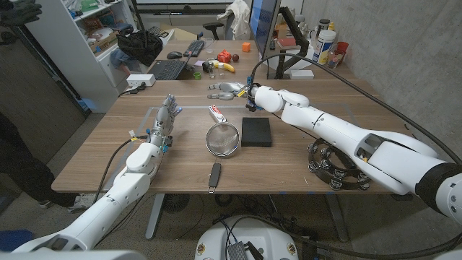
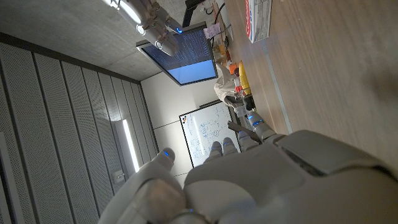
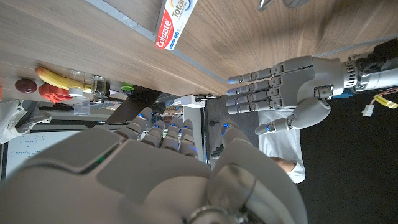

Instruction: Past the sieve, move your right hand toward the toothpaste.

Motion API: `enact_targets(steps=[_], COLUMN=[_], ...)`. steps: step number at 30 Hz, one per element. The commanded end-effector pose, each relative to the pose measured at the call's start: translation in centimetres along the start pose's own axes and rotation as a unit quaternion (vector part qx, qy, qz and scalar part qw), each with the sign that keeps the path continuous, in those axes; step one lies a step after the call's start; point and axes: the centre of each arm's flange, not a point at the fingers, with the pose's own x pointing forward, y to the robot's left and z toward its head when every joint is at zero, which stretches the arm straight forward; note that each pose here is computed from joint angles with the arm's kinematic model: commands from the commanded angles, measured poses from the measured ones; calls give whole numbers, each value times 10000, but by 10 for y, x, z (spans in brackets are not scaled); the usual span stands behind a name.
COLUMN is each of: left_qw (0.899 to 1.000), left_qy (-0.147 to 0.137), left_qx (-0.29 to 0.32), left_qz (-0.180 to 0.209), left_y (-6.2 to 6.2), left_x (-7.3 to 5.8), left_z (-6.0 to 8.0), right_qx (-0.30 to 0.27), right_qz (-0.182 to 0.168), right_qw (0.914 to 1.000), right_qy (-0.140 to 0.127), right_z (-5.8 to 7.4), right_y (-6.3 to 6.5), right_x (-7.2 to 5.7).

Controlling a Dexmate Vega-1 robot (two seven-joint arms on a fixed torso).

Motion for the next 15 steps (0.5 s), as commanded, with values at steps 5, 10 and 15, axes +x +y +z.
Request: enact_targets(steps=[5,10,15], left_qw=[10000,10000,10000], left_qy=[10,15,19], left_qx=[29,19,7], left_qz=[8,27,43], left_y=[6,9,11], left_x=[0,0,0], left_z=[-2,-3,-3], right_qx=[-124,-189,-209], right_qz=[102,156,178], right_qw=[9999,9997,9996], right_qy=[41,59,77], right_z=[2,1,1], right_y=[3,6,7], right_x=[11,17,21])
